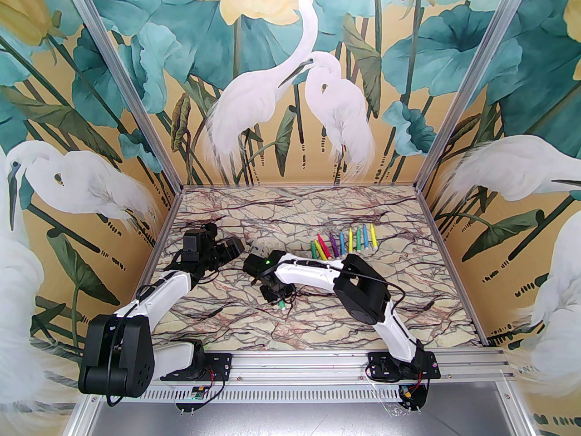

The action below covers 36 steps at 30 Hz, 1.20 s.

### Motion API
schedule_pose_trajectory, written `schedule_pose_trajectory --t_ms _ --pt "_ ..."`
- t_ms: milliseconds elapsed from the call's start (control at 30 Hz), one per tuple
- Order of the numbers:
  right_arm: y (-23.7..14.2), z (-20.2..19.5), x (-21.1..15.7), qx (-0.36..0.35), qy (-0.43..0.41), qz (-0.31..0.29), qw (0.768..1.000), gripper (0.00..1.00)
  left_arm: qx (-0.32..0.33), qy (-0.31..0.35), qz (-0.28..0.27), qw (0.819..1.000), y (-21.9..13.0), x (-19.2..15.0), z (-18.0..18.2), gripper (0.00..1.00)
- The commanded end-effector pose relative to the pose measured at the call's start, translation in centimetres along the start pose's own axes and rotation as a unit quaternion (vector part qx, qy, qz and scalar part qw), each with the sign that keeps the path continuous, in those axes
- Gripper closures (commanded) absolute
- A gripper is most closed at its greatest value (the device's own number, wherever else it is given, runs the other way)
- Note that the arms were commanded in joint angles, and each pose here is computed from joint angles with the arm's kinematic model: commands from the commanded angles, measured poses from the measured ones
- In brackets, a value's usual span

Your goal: Open the pen caps

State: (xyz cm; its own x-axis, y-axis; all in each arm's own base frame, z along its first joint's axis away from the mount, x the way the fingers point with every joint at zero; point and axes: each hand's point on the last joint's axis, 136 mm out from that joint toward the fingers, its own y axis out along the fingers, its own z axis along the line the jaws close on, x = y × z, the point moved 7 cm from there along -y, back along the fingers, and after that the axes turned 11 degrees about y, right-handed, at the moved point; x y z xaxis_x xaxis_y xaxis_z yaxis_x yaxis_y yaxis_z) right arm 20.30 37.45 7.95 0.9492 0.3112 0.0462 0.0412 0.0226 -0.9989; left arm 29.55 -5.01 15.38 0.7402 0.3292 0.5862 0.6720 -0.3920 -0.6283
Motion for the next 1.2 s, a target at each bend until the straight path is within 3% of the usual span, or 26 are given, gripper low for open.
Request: schedule_pose_trajectory --t_ms 0,233,633,933,1167 --pt "3.5 -1.0 -0.6 -0.039 0.009 0.017 0.999 0.76 -0.006 -0.007 -0.004 1.0 -0.4 -0.3 0.1 0.24" --pt "3.5 -2.0 -0.4 -0.035 0.006 0.005 0.999 0.84 -0.01 -0.008 -0.002 1.0 -0.6 -0.5 0.0 0.24" --pt "-0.8 -4.3 1.7 0.121 0.002 -0.058 0.991 1.0 -0.111 -0.016 0.01 0.994 -0.9 -0.2 -2.3 0.27" --pt "-5.6 -6.6 2.2 0.254 -0.013 -0.137 0.957 1.0 -0.228 -0.003 0.035 0.973 -1.1 0.1 -5.8 0.3" --pt "-8.3 -7.4 1.5 0.287 -0.05 -0.195 0.937 1.0 -0.302 0.05 0.079 0.949 -0.2 -0.5 -10.7 0.34"
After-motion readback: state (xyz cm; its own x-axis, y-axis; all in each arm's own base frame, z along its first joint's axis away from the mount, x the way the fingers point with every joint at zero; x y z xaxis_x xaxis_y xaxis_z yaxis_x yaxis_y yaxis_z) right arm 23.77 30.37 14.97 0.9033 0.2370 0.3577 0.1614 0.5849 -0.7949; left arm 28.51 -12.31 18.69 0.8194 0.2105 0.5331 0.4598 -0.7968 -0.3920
